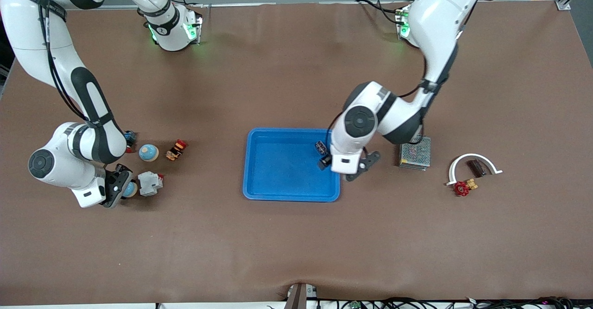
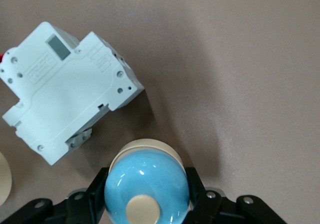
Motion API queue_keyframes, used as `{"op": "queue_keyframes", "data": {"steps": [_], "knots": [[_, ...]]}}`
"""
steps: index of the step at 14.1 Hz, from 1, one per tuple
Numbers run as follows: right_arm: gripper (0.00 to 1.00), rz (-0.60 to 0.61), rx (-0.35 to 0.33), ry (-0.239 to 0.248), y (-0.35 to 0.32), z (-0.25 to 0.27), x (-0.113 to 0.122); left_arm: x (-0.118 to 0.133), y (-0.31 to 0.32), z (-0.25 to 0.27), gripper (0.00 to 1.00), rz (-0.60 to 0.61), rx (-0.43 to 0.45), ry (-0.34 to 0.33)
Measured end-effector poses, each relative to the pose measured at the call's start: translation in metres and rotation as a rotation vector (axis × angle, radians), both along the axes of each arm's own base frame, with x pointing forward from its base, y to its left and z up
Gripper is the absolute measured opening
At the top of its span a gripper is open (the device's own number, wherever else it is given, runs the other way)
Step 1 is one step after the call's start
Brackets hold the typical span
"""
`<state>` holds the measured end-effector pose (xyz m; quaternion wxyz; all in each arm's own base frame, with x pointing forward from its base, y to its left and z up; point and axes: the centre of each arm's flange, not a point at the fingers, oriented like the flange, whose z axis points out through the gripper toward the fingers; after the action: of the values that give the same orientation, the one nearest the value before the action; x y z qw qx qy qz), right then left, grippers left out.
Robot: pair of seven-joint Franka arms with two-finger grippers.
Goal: Place electrolytic capacitor and blue bell in tray
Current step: 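Release the capacitor in the tray while the right gripper lifts the bell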
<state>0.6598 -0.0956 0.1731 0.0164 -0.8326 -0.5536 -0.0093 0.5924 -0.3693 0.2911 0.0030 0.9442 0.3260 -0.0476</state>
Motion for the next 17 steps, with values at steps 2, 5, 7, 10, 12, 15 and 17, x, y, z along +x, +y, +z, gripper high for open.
{"op": "queue_keyframes", "data": {"steps": [2,5,7,10,12,15,17], "knots": [[0.66,0.005,0.004,-0.006,0.003,0.010,0.008,0.017,0.043,0.018,1.00,0.006,0.022,0.020],[0.66,0.006,0.017,0.002,0.004,0.050,0.032,0.038,0.115,0.026,1.00,-0.009,0.034,0.048],[0.66,-0.017,0.026,0.009,0.004,0.081,0.045,0.047,0.160,0.024,1.00,-0.025,0.032,0.063],[0.66,-0.126,0.038,0.025,0.018,0.115,0.054,0.051,0.205,0.014,1.00,-0.064,0.071,0.075],[0.66,-0.218,0.040,0.043,0.041,0.140,0.054,0.049,0.226,0.006,1.00,-0.088,0.129,0.079],[0.66,-0.372,0.041,0.071,0.082,0.182,0.047,0.049,0.255,-0.003,1.00,-0.115,0.143,0.101],[0.66,-0.476,0.040,0.086,0.118,0.203,0.042,0.049,0.283,-0.009,0.98,-0.120,0.136,0.119]]}}
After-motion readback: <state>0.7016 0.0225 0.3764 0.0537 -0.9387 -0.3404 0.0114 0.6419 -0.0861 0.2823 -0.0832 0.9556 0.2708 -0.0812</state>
